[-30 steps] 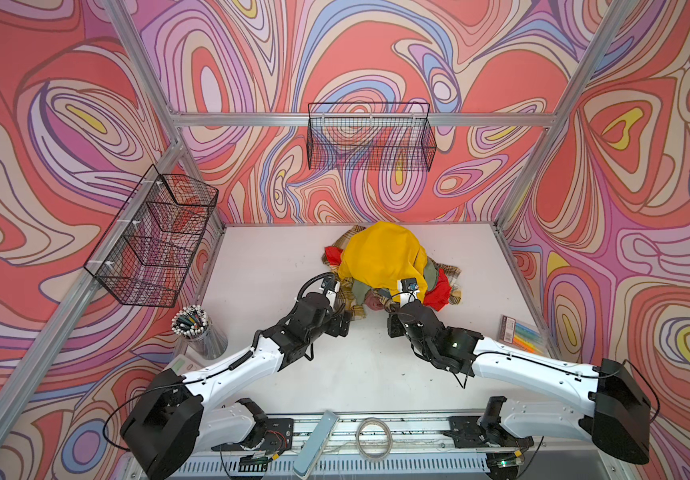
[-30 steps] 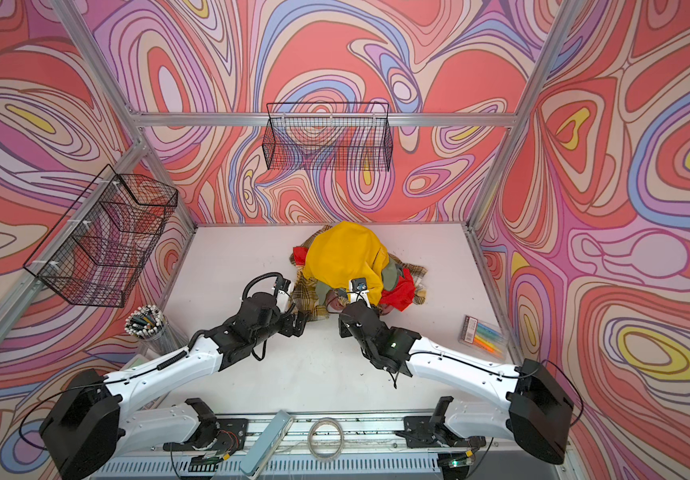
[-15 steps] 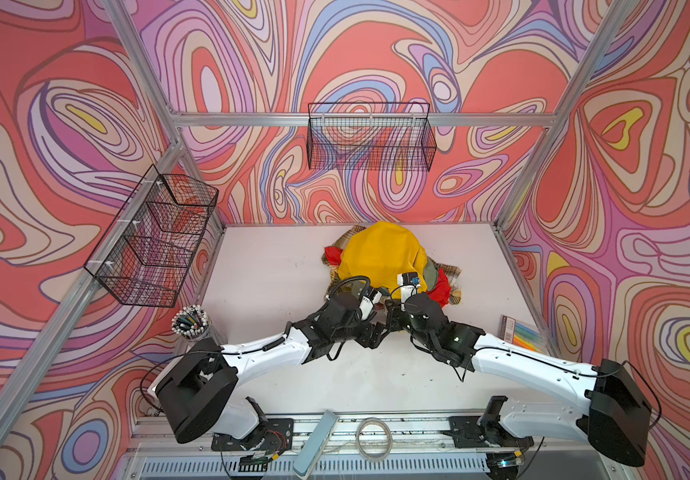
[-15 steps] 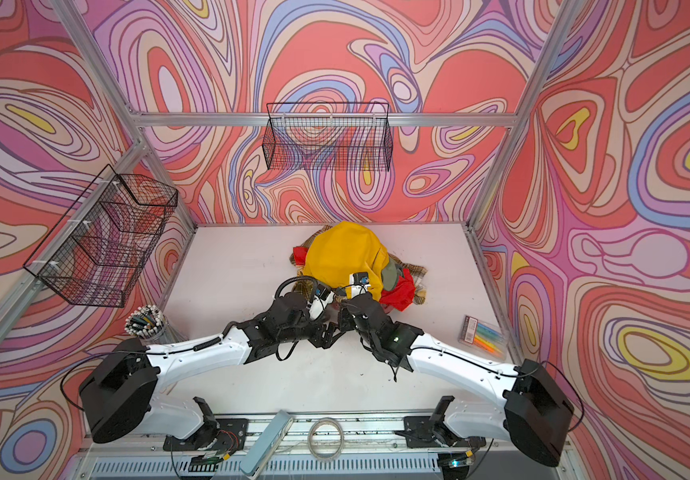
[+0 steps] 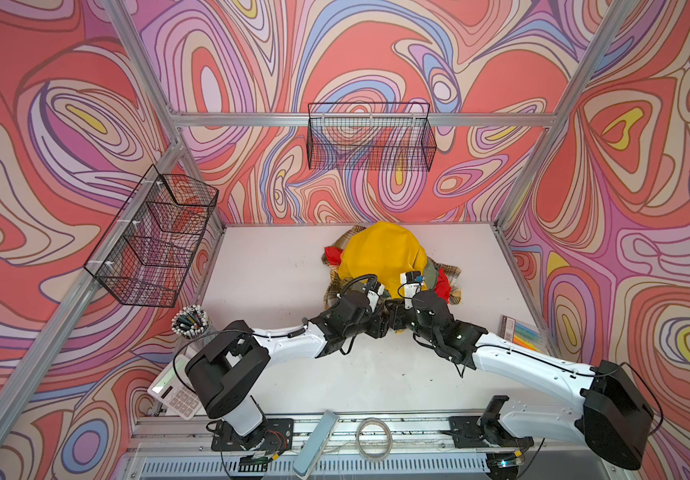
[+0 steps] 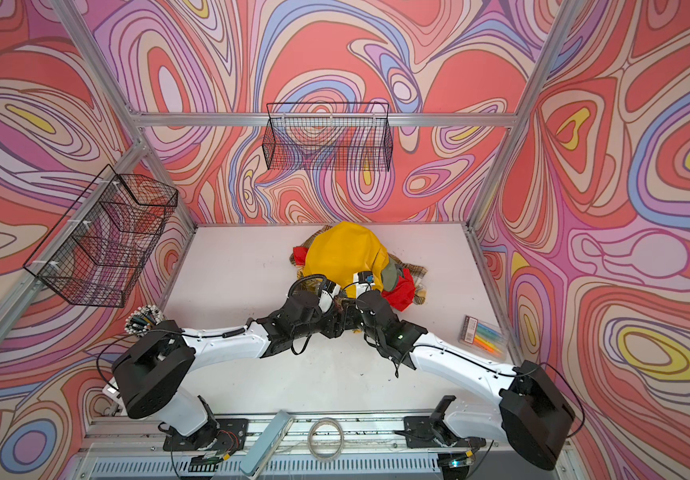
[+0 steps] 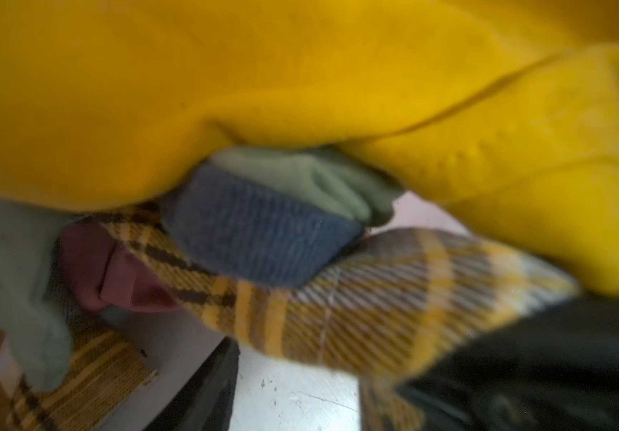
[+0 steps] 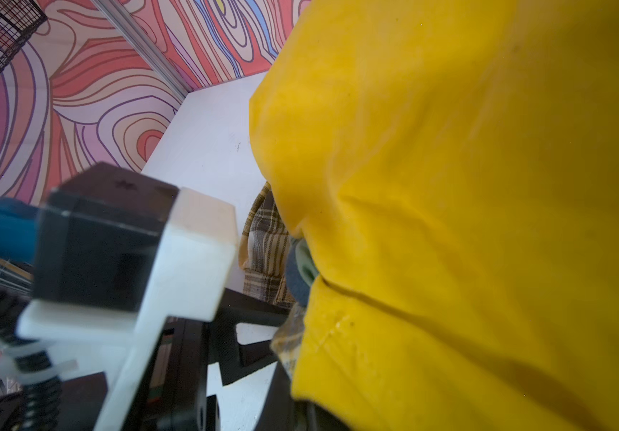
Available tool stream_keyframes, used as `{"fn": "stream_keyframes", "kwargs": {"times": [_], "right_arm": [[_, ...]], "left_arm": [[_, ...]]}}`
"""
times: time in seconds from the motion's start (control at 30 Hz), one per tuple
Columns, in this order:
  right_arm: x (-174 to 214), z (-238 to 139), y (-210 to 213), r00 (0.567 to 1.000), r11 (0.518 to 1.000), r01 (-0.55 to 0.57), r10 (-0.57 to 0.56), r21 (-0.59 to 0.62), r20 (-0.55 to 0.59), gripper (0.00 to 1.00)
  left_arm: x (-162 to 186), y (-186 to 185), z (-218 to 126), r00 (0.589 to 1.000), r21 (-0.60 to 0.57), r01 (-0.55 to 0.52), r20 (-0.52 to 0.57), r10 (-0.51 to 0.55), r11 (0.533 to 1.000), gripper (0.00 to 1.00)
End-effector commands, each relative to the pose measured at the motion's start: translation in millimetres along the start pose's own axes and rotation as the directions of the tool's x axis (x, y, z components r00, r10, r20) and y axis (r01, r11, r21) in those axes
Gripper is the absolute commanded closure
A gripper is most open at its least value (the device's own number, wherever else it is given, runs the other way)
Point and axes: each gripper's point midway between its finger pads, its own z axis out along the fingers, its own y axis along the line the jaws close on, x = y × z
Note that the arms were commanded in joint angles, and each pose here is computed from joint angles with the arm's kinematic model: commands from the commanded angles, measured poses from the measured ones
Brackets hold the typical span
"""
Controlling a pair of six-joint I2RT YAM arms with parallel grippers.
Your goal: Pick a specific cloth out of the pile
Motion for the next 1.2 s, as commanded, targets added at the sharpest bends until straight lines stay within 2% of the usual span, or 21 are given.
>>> {"fn": "stream_keyframes", "kwargs": {"times": [0.0,0.03,0.17,0.2,0.23,0.3,0.37,0.53,0.87,0.97,1.03,1.17], "right_arm": [[2,0,2,1.000,1.000,-0.002,0.002,-0.026,-0.004,1.00],[2,0,1,1.000,1.000,-0.001,0.001,-0.024,-0.005,1.00],[4,5,-16,0.999,0.998,-0.052,0.052,-0.031,-0.008,1.00],[3,5,-21,0.997,0.997,-0.071,0.071,-0.041,-0.005,1.00],[2,5,-24,0.996,0.995,-0.086,0.087,-0.046,0.003,0.95],[-3,4,-29,0.994,0.993,-0.101,0.103,-0.060,0.027,0.70],[-6,3,-30,0.994,0.992,-0.097,0.100,-0.074,0.036,0.52],[-6,10,-45,0.990,0.988,-0.135,0.137,-0.078,0.016,0.32],[-1,26,-79,0.971,0.967,-0.240,0.241,-0.081,-0.004,0.18],[-2,28,-82,0.969,0.965,-0.247,0.248,-0.085,-0.002,0.16],[-5,28,-84,0.969,0.965,-0.248,0.249,-0.085,0.004,0.08],[-11,28,-91,0.967,0.964,-0.253,0.255,-0.083,0.021,0.06]], "left_arm": [[-22,-10,8,0.998,0.018,0.017,0.054,-0.018,1.000,0.45],[-23,-11,10,0.999,0.024,0.016,0.052,-0.017,1.000,0.50],[-29,-20,12,0.998,0.059,0.025,0.050,-0.028,0.998,0.93],[-30,-20,10,0.998,0.060,0.031,0.049,-0.034,0.998,1.00],[-29,-19,8,0.998,0.049,0.044,0.046,-0.046,0.998,1.00],[-28,-14,-2,0.996,0.016,0.073,0.056,-0.074,0.997,1.00],[-29,-13,-15,0.992,0.001,0.085,0.093,-0.085,0.996,1.00],[-33,-20,-37,0.991,-0.009,0.098,0.095,-0.096,0.995,1.00],[-51,-50,-55,0.997,-0.045,0.069,0.035,-0.067,0.997,1.00],[-56,-52,-65,0.997,-0.070,0.062,0.039,-0.060,0.996,1.00],[-61,-53,-72,0.997,-0.082,0.060,0.043,-0.056,0.995,1.00],[-76,-63,-83,0.997,-0.064,0.048,0.056,-0.045,0.997,1.00]]}}
